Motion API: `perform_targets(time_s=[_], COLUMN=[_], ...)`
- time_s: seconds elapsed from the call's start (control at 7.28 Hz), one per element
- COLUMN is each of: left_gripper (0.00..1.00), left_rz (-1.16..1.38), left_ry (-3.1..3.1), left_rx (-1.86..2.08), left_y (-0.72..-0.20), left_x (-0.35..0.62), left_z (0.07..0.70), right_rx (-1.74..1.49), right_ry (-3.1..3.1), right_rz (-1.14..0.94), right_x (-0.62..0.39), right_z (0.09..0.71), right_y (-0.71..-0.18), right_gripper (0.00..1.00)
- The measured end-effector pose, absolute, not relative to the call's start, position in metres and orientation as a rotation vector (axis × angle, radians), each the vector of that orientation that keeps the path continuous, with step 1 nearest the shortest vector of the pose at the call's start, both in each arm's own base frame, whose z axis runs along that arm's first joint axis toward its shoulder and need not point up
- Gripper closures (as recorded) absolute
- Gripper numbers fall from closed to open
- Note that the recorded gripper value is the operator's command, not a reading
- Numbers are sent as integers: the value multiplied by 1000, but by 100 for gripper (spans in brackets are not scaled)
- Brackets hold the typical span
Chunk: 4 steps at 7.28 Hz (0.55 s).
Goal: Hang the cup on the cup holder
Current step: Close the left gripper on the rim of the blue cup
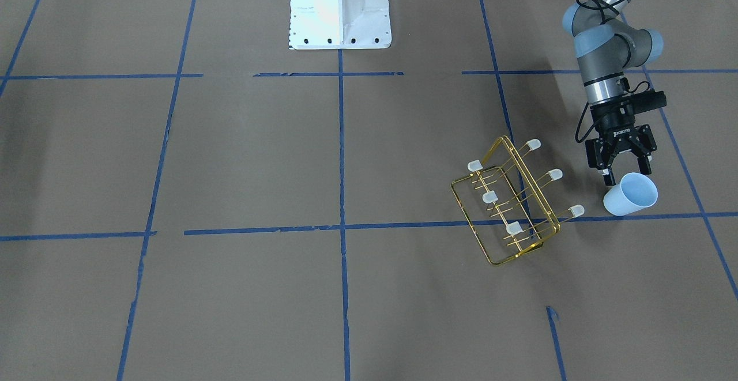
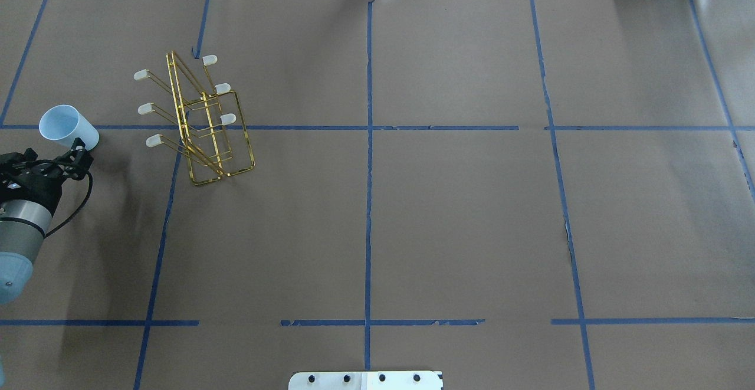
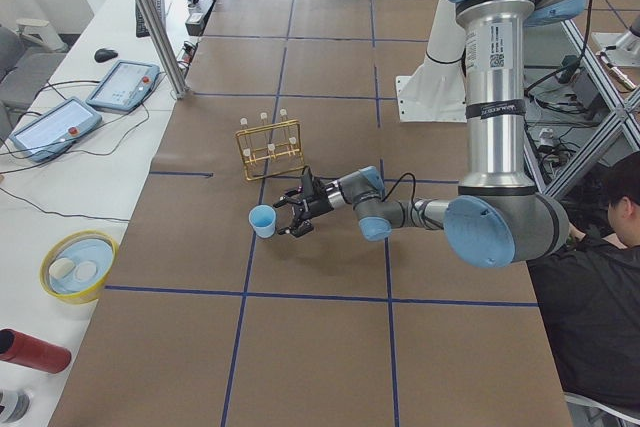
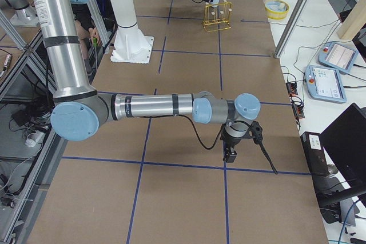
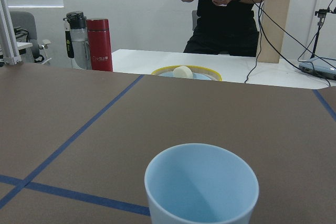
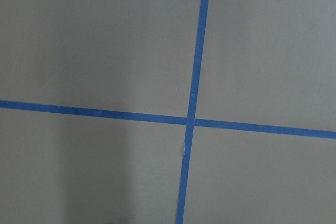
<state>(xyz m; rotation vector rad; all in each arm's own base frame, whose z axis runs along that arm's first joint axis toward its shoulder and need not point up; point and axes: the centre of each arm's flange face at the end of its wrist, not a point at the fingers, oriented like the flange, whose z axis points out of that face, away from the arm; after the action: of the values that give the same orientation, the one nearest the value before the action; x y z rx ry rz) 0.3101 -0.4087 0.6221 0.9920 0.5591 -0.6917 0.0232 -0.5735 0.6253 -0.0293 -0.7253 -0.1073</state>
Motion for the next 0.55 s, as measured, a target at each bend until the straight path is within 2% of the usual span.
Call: perform_targets(time_s=[0.55], left_gripper=[0], left_rz=[-707], left_ry=[543], left_rx=[989], left_y=[-432], left_x=[320], left_z=[626], right_rx=[-29], right_ry=[-725], right_rz=[-107], right_x=[23], right_z=[625], right_y=[-573], right_gripper=[0])
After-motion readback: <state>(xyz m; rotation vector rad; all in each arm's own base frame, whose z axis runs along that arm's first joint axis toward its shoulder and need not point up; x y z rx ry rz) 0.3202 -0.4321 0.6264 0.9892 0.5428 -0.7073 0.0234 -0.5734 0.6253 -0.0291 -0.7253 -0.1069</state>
